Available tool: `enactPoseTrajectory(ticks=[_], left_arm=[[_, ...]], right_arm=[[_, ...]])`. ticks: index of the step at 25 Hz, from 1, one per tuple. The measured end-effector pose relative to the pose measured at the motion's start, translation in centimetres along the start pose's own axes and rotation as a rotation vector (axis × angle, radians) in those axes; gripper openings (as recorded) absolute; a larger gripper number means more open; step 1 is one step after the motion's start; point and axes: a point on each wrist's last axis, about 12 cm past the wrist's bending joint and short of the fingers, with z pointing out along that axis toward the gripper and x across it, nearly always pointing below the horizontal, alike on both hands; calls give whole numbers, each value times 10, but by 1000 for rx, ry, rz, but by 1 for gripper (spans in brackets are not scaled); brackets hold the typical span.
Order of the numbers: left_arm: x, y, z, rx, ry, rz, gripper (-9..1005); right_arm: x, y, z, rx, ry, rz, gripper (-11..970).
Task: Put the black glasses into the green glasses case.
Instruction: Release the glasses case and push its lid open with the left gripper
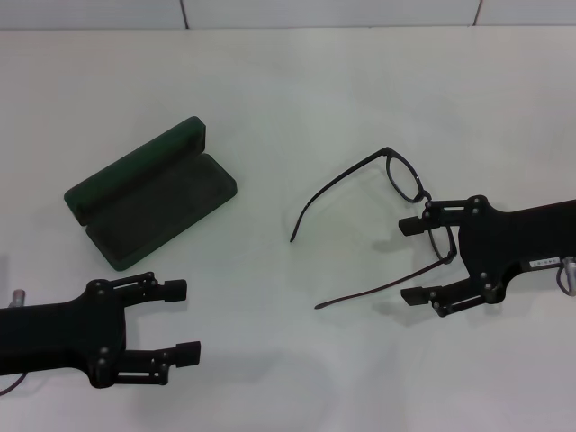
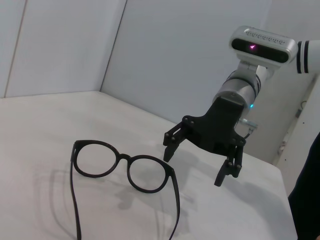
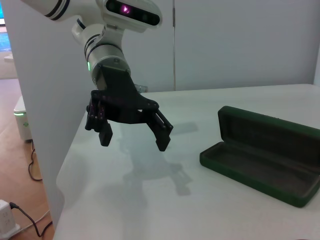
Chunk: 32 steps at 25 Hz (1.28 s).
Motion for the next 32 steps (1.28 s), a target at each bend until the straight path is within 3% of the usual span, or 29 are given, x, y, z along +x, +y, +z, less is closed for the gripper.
enactPoseTrajectory(ticks=[18,25,29,32], left_arm=[[-6,5,-1,-13,-2,-72,882],[-46,20,-16,-95,7,-167,881],[-86,34,-26,-188,62,-187,878],[-118,46,-22,-272,182,-189,876]], right_arm=[[0,0,1,-1,-1,0,858],[1,1,0,0,-1,2,857],[1,1,0,0,-1,4,857],[1,1,0,0,-1,4,857]])
